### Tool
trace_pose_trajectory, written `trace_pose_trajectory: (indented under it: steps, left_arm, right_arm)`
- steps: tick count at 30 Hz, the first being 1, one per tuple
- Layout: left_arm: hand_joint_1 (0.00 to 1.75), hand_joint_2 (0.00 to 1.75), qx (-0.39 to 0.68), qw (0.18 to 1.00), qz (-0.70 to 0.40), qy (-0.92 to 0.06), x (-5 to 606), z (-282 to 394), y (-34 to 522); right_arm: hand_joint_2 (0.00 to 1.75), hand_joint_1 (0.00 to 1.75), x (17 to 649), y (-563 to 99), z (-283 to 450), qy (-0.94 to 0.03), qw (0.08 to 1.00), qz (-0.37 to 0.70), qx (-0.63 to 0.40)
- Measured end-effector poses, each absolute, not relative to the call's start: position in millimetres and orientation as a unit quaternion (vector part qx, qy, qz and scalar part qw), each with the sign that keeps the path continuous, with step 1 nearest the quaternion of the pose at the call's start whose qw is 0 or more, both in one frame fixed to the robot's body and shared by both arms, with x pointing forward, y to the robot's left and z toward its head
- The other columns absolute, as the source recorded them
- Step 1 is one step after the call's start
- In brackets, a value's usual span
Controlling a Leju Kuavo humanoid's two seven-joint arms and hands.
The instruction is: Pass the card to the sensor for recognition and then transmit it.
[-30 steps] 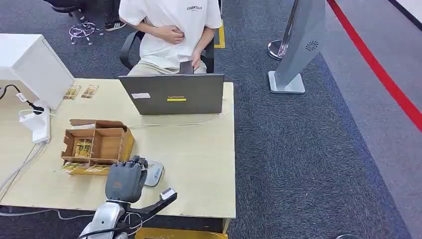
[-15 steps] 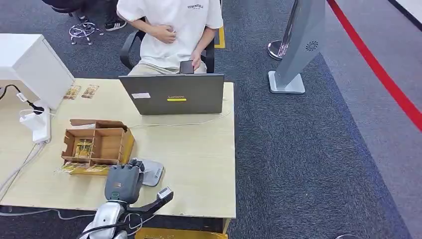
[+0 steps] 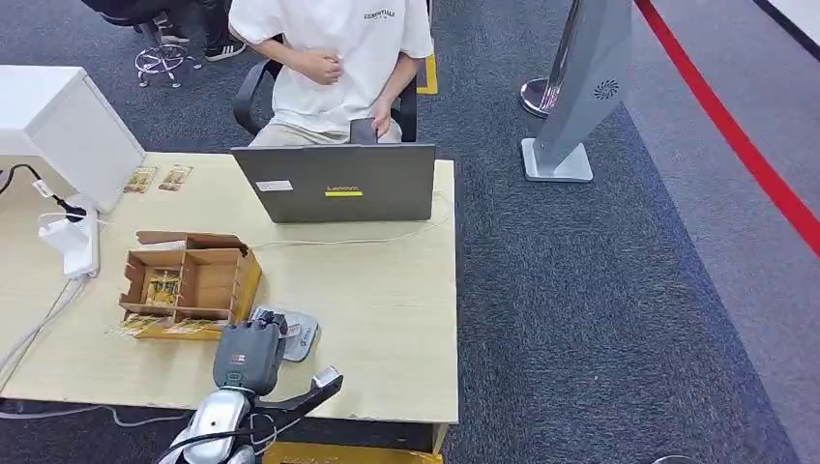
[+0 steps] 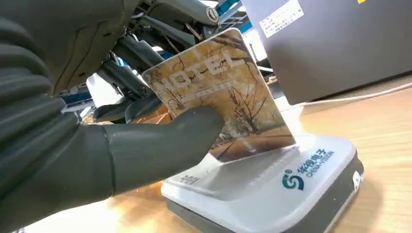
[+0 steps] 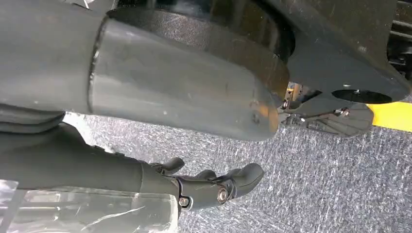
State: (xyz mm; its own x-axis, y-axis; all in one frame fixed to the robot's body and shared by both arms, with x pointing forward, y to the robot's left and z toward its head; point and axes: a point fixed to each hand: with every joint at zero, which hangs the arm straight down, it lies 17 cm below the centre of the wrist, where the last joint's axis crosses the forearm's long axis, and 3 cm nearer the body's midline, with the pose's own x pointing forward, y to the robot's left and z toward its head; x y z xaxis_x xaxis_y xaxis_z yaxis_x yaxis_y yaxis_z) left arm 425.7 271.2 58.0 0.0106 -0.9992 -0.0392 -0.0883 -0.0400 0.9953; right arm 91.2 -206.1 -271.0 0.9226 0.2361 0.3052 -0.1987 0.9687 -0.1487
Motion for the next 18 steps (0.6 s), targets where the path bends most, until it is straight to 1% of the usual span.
trace_pose_trajectory:
  steps: [8,9,10,11,14,18]
  left_arm:
    - [1.75,1.75,0.533,0.469,-0.483,-0.512,429,59,269]
    - [1.75,1.75,0.540,0.456,-0.468,-0.531,436,76,270]
    - [1.75,1.75,0.555,0.423,-0.432,-0.571,451,122,274]
    - [1.75,1.75,0.594,0.338,-0.370,-0.629,467,211,285]
    - [1.75,1.75,0.622,0.279,-0.330,-0.653,478,278,305]
    - [1.75,1.75,0.655,0.233,-0.308,-0.650,496,340,332]
  right_arm:
    - [0.00,0.00,91,-206,-271,-0.161,0.979,0.112,-0.058]
    - [0.00,0.00,90,-206,-271,-0.160,0.979,0.113,-0.058]
    - [0.00,0.00,90,-206,-271,-0.160,0.979,0.115,-0.058]
    - [0.00,0.00,90,-205,-271,-0.162,0.977,0.123,-0.055]
    - [0.00,0.00,91,-202,-271,-0.164,0.977,0.130,-0.049]
    - [0.00,0.00,90,-201,-271,-0.162,0.975,0.146,-0.048]
